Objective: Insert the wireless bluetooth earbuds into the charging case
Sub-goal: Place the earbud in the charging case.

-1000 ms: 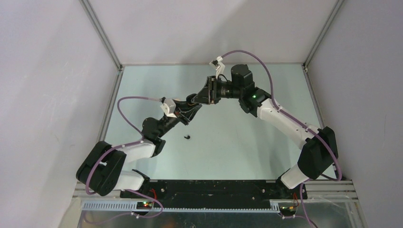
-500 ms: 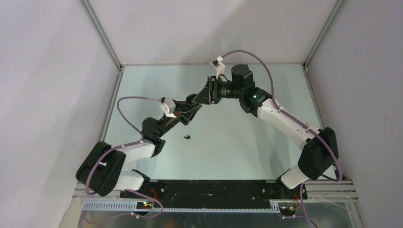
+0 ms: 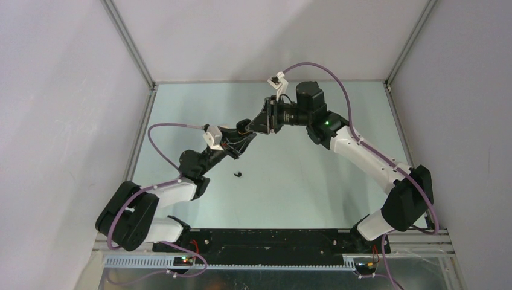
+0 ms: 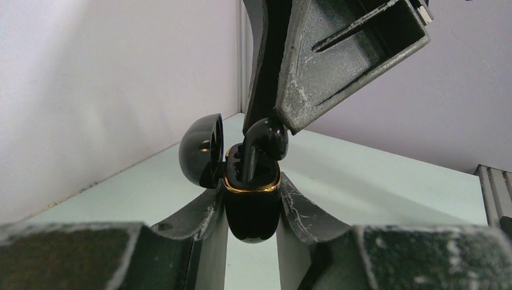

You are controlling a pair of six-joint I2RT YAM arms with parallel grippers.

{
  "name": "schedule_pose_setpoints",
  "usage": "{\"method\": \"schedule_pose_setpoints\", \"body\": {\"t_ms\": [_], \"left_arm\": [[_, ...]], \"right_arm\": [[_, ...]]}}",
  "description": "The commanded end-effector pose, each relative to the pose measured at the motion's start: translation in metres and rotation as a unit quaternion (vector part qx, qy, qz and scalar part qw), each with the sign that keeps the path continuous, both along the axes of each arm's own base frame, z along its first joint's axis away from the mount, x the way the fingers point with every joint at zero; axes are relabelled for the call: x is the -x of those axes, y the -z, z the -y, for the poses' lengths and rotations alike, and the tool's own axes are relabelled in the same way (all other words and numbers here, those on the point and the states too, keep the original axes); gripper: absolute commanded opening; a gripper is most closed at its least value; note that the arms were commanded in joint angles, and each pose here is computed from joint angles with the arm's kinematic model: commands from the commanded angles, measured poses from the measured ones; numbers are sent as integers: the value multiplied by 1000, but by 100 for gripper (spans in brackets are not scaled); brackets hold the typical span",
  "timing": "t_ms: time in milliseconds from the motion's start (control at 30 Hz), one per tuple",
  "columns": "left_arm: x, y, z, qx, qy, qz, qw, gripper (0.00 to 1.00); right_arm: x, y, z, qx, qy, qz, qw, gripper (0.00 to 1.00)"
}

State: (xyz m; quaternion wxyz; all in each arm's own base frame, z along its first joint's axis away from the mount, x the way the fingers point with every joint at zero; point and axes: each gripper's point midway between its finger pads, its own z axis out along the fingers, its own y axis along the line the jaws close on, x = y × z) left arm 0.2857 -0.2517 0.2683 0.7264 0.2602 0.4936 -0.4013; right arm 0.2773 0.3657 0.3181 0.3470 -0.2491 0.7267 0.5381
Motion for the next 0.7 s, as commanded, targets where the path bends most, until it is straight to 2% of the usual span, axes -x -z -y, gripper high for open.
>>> {"method": "schedule_pose_setpoints", "body": {"t_ms": [0, 267, 667], "left_arm": [[10, -31, -6, 28, 1, 51, 998, 0], [8, -26, -3, 24, 5, 43, 999, 0], [11, -21, 2, 18, 17, 37, 999, 0]], "right_arm": [[7, -22, -1, -4, -10, 38, 999, 37], [15, -24, -11, 4, -34, 44, 998, 28], [12, -24, -13, 17, -24, 56, 998, 26]]}}
